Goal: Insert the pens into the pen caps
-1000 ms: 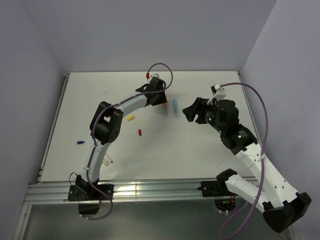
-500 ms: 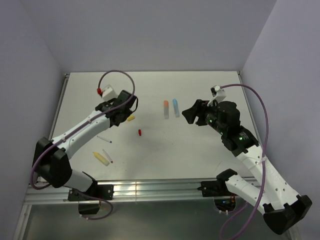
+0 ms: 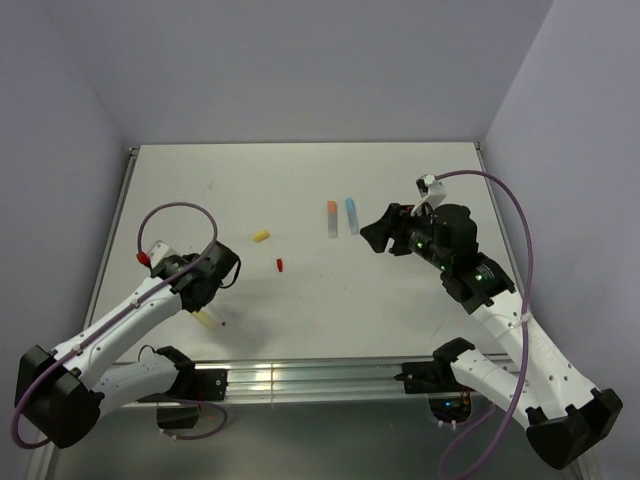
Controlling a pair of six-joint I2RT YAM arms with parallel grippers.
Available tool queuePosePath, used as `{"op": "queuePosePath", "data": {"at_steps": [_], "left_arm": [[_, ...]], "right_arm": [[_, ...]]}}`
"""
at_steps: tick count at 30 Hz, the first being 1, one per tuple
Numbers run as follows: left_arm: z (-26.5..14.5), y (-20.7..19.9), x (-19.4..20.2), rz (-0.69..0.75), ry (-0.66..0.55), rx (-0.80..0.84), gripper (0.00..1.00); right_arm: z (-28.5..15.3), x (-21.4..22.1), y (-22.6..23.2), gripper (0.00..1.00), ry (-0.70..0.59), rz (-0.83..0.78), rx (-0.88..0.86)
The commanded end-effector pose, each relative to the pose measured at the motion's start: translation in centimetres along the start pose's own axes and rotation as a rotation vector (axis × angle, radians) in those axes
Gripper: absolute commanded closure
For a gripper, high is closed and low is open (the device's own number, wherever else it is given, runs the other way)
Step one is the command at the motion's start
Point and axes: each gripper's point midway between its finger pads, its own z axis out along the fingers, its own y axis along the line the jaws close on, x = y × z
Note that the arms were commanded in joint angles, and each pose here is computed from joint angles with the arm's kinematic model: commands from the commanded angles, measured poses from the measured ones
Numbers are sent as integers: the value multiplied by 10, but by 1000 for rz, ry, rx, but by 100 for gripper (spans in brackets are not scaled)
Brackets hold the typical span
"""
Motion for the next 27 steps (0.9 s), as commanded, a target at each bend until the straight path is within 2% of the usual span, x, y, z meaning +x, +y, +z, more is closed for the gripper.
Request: {"op": "queuePosePath", "data": {"at_steps": [1,12,27], "left_arm": [[15,19,6,-13,-13,-69,54],[51,36,4,-12,27,-110,54],[72,46,14,4,68,-162,56]], "right_arm": [[-3,-11,5,27,-47,-23,-26],[-3,-9,2,27,-47,-24,-15],[-2,-7,-1,27,-43,-24,-6]]}}
